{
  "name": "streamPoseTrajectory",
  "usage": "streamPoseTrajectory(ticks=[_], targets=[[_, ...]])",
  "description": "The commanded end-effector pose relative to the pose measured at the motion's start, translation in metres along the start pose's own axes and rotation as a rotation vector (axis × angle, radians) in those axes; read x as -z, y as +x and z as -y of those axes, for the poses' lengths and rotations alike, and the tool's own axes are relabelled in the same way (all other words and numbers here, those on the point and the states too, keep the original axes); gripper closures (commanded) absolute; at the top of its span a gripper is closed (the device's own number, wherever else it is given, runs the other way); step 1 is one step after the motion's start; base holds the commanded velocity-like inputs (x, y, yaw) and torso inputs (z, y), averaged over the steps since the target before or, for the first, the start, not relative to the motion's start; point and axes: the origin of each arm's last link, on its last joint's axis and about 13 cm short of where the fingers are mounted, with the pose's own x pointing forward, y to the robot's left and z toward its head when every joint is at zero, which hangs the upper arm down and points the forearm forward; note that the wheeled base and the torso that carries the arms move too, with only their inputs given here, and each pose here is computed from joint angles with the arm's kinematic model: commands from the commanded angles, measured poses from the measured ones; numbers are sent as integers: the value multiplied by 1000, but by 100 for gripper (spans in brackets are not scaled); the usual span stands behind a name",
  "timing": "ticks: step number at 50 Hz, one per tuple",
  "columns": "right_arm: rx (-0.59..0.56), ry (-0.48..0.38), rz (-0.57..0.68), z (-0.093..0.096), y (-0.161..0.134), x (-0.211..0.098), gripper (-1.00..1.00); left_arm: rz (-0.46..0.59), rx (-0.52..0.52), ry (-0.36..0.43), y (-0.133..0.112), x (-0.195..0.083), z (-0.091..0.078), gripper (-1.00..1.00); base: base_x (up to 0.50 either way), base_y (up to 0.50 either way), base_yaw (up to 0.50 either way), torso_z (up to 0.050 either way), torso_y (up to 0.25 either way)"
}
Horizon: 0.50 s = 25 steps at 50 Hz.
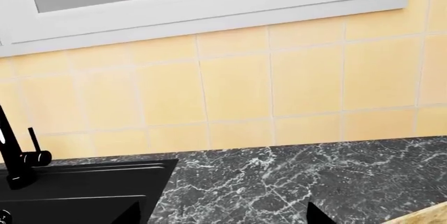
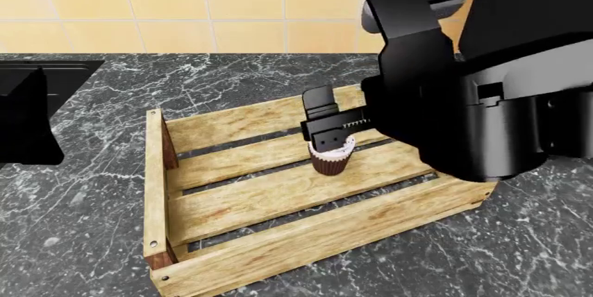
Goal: Move the fresh-baked cupcake off the tray onto the counter, and place the bowl used for mixing into the sink.
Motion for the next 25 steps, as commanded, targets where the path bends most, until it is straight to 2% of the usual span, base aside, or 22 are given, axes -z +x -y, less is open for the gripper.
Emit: streamPoseTrajectory(ticks=[1,15,25], targets=[[-3,-9,-38,2,8,8,-100,-4,-2,5,0,2,0,-100,0,0,0,0,0],[-30,20,-49,3,19,18,-100,-10,-4,2,0,4,-1,-100,0,0,0,0,0],[-82,15,-40,-4,24,19,-100,-12,-4,1,0,4,-1,-100,0,0,0,0,0]])
